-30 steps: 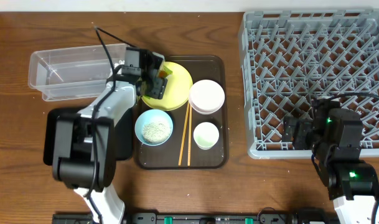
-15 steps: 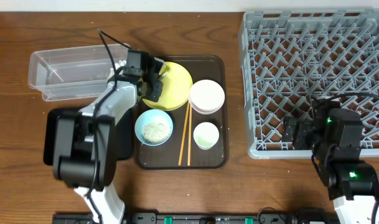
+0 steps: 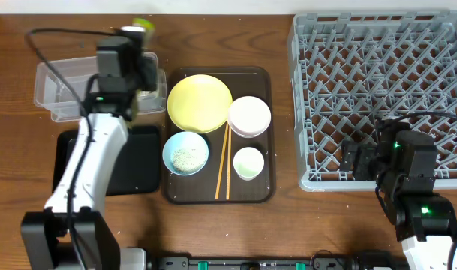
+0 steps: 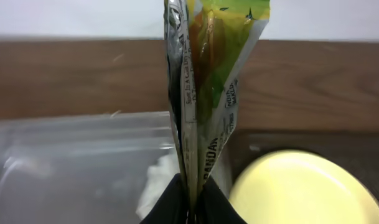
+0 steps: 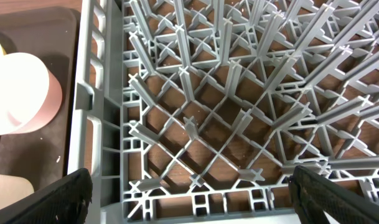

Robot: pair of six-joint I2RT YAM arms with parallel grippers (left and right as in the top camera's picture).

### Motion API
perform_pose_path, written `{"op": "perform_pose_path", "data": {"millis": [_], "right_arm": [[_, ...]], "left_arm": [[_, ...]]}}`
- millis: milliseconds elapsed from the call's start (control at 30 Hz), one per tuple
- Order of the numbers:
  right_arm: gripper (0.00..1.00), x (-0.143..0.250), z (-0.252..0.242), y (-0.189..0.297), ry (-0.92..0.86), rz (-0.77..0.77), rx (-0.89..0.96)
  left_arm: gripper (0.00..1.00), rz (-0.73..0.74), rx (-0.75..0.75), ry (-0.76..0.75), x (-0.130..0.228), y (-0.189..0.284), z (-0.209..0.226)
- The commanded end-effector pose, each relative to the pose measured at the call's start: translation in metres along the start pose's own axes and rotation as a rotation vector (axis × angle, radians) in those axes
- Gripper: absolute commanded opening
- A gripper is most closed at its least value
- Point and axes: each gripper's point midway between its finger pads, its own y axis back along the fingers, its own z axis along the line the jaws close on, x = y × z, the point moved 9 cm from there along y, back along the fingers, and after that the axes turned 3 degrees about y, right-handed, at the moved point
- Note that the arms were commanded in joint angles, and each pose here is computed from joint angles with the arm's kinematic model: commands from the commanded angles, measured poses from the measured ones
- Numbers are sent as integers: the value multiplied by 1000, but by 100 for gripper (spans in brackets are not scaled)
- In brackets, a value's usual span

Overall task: Sort waste into correct bins and load items into the dishwasher rack
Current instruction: 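Drop the snack wrapper into the clear bin with the left gripper, then grasp the rim of the light-blue rice bowl with the left gripper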

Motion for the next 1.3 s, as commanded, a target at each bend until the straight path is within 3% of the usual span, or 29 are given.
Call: {"op": "perform_pose_path", "data": {"millis": [0, 67, 133, 300, 533, 667, 900, 1067, 1267], "right_arm": [[99, -7, 0, 5, -15, -24, 1], [99, -7, 0, 5, -15, -23, 0], [99, -7, 0, 5, -15, -23, -6], [99, -7, 0, 5, -15, -23, -6], [99, -7, 0, 5, -15, -23, -6], [99, -7, 0, 5, -15, -23, -6], [99, -6, 0, 5, -15, -21, -6], [99, -5, 0, 5, -15, -16, -5], [99, -5, 0, 5, -16, -15, -5]], "left_arm": [[11, 8, -111, 260, 5, -17, 36], [12, 11, -140, 357, 9, -26, 51], [34, 12, -154, 430, 13, -34, 60], [61, 8, -148, 504, 16, -41, 67], [62, -63, -111, 496, -5, -13, 59], [62, -24, -96, 479, -4, 7, 45], [61, 339, 106, 401, 43, 27, -21], [61, 585, 119, 252, 86, 37, -65], [62, 744, 144, 120, 122, 34, -106]]}}
